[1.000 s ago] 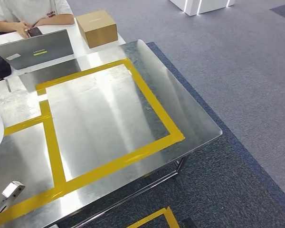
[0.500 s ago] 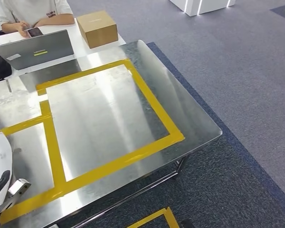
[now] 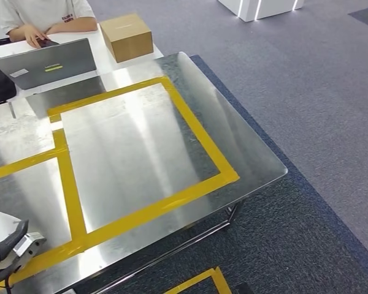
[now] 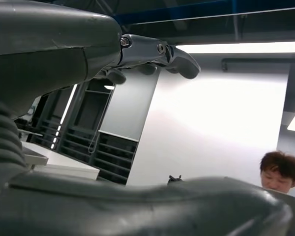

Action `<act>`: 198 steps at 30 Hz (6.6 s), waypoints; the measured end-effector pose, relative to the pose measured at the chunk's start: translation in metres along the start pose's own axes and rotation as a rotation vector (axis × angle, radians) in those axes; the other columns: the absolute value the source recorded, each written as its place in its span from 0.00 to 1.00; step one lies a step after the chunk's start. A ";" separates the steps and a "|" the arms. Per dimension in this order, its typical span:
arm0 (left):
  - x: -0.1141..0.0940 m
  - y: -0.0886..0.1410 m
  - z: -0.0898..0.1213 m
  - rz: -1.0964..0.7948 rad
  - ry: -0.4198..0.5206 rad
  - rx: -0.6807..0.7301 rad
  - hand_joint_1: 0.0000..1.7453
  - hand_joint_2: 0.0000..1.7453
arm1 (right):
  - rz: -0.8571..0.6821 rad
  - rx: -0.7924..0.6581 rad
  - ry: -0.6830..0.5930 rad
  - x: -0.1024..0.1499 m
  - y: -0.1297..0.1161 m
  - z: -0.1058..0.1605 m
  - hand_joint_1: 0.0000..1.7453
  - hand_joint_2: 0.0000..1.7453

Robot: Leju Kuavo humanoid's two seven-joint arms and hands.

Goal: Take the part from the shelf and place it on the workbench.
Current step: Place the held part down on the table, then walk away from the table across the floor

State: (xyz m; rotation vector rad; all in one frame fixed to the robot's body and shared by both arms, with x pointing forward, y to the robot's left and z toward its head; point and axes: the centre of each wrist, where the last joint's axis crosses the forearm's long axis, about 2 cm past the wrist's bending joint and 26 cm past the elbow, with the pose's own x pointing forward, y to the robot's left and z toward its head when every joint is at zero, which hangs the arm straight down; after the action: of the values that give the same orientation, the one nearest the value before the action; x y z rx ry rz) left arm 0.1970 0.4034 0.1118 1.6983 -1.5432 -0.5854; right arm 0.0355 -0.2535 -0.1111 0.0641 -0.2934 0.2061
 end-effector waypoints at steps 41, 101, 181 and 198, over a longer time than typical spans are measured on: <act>0.086 0.041 0.042 1.001 0.175 0.140 0.00 0.00 | -0.070 -0.006 0.014 -0.001 0.006 0.000 0.00 0.00; 0.053 -0.086 0.240 0.785 1.007 -0.806 0.00 0.00 | 0.139 0.022 0.060 0.008 0.000 -0.002 0.00 0.00; 0.106 -0.080 0.279 0.634 1.224 -1.269 0.00 0.00 | -0.104 -0.103 0.082 0.002 -0.019 0.000 0.00 0.00; 0.110 -0.082 0.276 0.644 1.223 -1.267 0.00 0.00 | -0.106 -0.100 0.080 0.003 -0.018 -0.001 0.00 0.00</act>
State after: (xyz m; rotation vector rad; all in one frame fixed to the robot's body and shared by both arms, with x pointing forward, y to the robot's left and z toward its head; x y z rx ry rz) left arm 0.0575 0.2327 -0.1042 0.2855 -0.4411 -0.0216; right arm 0.0422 -0.2702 -0.1113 -0.0281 -0.2195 0.0885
